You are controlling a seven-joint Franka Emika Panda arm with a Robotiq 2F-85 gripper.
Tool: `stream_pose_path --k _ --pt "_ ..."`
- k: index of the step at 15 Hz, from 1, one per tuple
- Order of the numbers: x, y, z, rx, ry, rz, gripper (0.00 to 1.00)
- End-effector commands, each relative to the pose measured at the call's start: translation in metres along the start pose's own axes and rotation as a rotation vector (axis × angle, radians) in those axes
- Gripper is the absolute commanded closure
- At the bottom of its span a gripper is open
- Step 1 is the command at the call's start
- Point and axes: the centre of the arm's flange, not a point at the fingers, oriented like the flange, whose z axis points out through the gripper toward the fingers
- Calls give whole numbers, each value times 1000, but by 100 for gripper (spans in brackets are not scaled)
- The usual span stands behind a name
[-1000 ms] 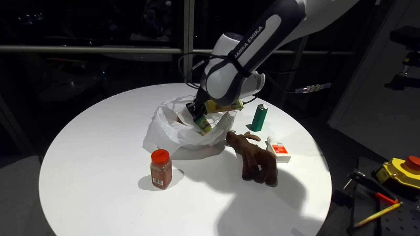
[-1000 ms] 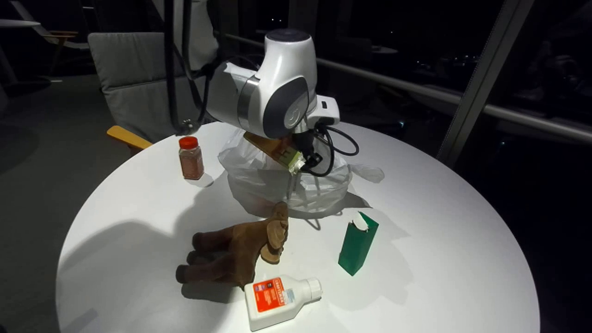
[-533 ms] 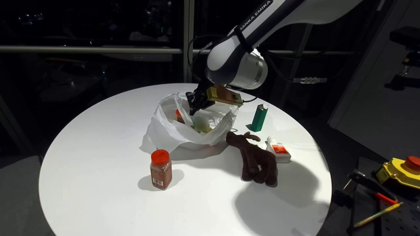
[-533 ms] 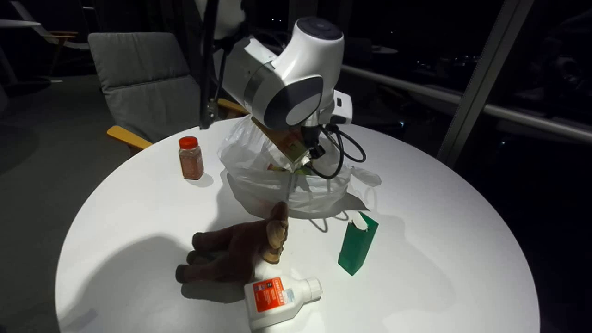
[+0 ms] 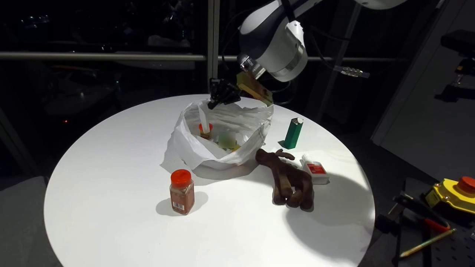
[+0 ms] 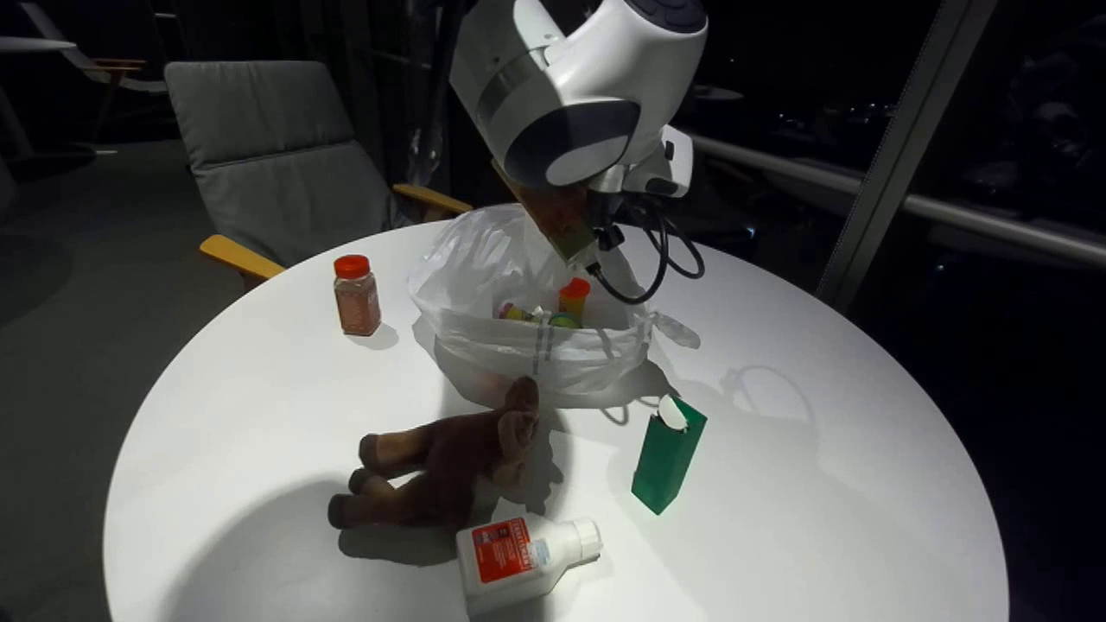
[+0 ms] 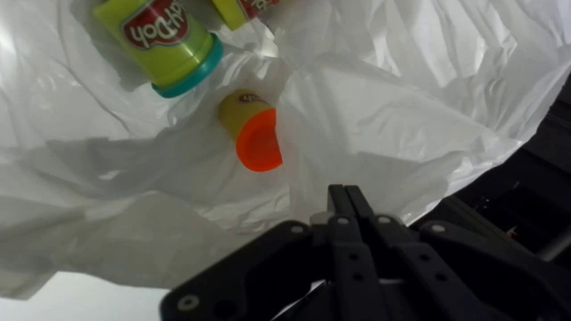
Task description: Take everything out of the plastic bag
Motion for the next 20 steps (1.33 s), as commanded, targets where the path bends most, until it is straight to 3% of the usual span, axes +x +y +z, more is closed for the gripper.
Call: stream_pose_path --k 1,8,11,15,18,20 --pt "12 -5 -14 36 58 14 95" --pt "49 31 16 -140 189 90 94" --pt "69 28 25 -158 223 153 94" --pt "89 23 49 -244 267 181 94" --pt "93 28 68 -342 264 183 95" --pt "88 27 68 -397 212 165 93"
